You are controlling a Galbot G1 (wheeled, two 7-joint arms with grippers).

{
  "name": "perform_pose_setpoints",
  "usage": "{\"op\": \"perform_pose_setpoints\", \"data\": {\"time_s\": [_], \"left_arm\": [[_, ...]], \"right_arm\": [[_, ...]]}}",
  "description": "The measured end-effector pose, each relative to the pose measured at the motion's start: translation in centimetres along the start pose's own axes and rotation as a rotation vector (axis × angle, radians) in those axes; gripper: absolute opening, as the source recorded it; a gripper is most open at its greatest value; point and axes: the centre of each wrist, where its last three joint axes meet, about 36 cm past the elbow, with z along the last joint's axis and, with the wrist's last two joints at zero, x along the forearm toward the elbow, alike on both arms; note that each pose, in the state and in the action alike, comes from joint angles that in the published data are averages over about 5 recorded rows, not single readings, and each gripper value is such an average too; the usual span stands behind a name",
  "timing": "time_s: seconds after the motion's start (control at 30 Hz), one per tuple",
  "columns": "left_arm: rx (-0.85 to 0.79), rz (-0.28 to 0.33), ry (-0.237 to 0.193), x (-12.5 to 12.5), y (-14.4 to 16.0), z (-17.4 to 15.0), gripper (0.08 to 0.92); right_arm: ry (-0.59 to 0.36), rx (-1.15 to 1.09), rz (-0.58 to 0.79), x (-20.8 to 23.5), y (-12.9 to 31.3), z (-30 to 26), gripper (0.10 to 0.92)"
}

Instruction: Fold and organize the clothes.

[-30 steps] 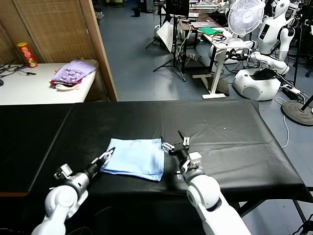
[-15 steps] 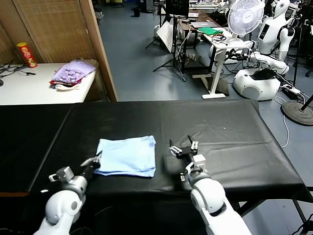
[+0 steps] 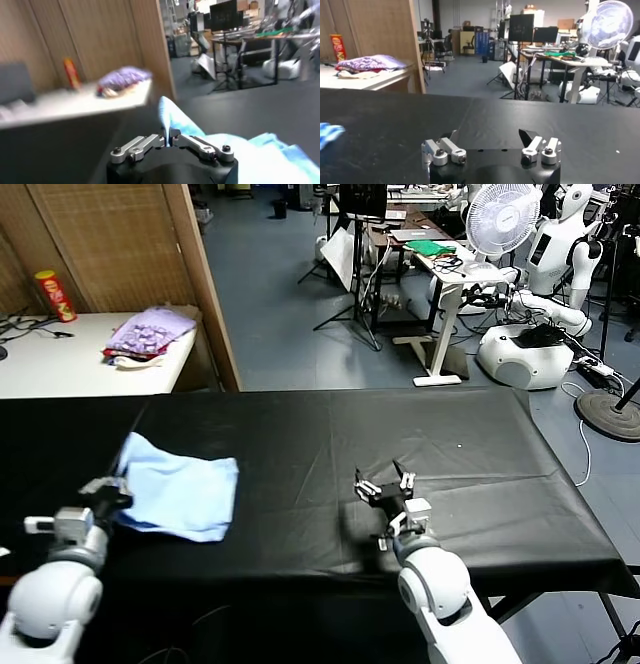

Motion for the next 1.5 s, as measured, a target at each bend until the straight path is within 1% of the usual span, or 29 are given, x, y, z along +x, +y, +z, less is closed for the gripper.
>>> {"op": "perform_pose_setpoints", "data": {"time_s": [0.07,0.13,0.2,0.27,0.43,0.57,0.63,0.67,0.77,0.8,0.9,0.97,1.07,1.1,1.2,1.27,1.3,1.37,1.5], "left_arm": [[-0.015,0.0,-0.019,0.7,-0.1,-1.2,0.155],[0.001,0.022,-0.038,1.5,-0.8,-2.3,0.155],[0.03,0.062,-0.053,2.1,-2.1,-3.2,0.155],[0.066,0.119,-0.058,2.5,-3.8,-3.5,0.155],[0.183,0.269,-0.03,2.6,-9.4,-3.0,0.155],[0.268,0.36,-0.008,2.1,-14.4,-2.2,0.155],[0.296,0.406,-0.008,1.8,-16.7,-1.8,0.168],[0.309,0.428,-0.012,1.8,-17.8,-1.7,0.191],[0.349,0.494,-0.042,2.0,-20.4,-1.3,0.321],[0.365,0.519,-0.058,2.1,-21.1,-1.2,0.388],[0.413,0.6,-0.12,2.6,-22.5,-1.1,0.539],[0.445,0.63,-0.164,3.0,-22.9,-1.2,0.637],[0.486,0.63,-0.202,3.5,-22.7,-1.4,0.757],[0.494,0.624,-0.21,3.6,-22.4,-1.4,0.777],[0.494,0.593,-0.227,3.8,-21.4,-1.4,0.795],[0.487,0.569,-0.233,4.0,-20.6,-1.3,0.797],[0.483,0.556,-0.236,4.0,-20.2,-1.1,0.798],[0.477,0.531,-0.24,4.1,-19.5,-0.8,0.798],[0.47,0.495,-0.241,4.4,-18.2,-0.4,0.798]], "right_arm": [[0.0,-0.001,0.001,0.1,0.0,0.0,0.798],[0.003,-0.001,0.002,0.2,-0.1,0.1,0.798],[0.006,0.0,0.004,0.4,-0.3,0.2,0.798],[0.009,0.001,0.008,0.6,-0.5,0.4,0.798],[0.021,0.007,0.008,1.1,-1.2,0.9,0.798],[0.033,0.007,-0.025,1.6,-1.5,1.2,0.798],[0.04,-0.003,-0.054,1.7,-1.5,1.4,0.798],[0.046,-0.012,-0.074,1.8,-1.4,1.4,0.798],[0.066,-0.042,-0.143,1.9,-1.3,1.4,0.798],[0.076,-0.054,-0.165,1.8,-1.2,1.4,0.798],[0.115,-0.094,-0.215,1.5,-0.6,1.4,0.798],[0.139,-0.123,-0.244,1.0,0.0,1.4,0.798],[0.167,-0.161,-0.276,0.1,1.0,1.3,0.798],[0.177,-0.173,-0.282,-0.3,1.4,1.3,0.798],[0.206,-0.208,-0.293,-1.5,2.7,1.4,0.798],[0.218,-0.227,-0.296,-2.2,3.4,1.5,0.782],[0.223,-0.235,-0.297,-2.5,3.7,1.6,0.759],[0.233,-0.251,-0.3,-3.1,4.2,1.9,0.68],[0.253,-0.272,-0.311,-4.2,5.0,2.5,0.466]]}}
